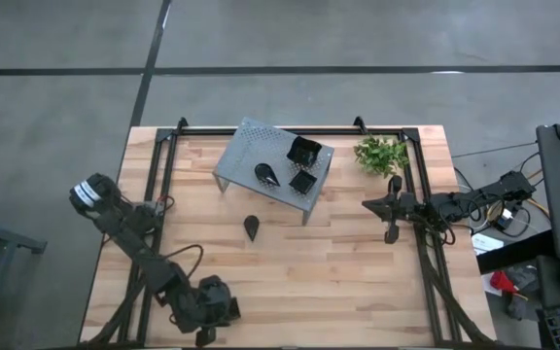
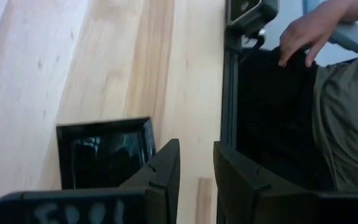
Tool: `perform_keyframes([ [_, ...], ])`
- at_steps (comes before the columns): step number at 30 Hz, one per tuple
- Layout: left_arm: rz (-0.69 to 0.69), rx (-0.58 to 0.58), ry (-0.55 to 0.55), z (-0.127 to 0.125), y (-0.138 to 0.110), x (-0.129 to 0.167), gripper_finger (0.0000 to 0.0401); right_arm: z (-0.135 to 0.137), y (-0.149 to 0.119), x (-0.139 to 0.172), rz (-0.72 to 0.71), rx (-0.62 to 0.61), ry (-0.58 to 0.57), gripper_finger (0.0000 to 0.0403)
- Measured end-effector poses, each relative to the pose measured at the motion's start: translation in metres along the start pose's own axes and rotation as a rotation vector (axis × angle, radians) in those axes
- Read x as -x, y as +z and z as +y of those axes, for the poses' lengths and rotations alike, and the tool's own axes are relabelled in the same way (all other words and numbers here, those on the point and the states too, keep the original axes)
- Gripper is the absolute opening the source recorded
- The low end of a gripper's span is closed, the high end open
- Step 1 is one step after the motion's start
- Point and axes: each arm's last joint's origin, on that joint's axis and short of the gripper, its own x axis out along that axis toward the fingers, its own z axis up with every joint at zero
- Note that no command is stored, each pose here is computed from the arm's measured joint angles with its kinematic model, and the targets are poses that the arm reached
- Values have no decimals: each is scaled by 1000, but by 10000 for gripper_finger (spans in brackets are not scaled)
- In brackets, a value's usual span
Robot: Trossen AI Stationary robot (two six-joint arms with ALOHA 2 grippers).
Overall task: Pick & Place Mini shaped plates
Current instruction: Stack the square plate into the square plate on the shelf
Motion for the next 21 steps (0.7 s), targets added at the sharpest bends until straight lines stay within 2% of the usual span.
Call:
perform_keyframes([
  [5,-29,-35,17,-10,4,-9,90,0,0,0,1,1,0,8],
  [9,-22,-93,32,-28,12,-17,90,0,0,0,0,1,0,8],
  [15,56,-119,210,-39,16,-21,90,0,0,0,0,-1,0,8],
  [21,143,-168,331,-48,8,-35,90,0,0,0,0,-1,0,8],
])
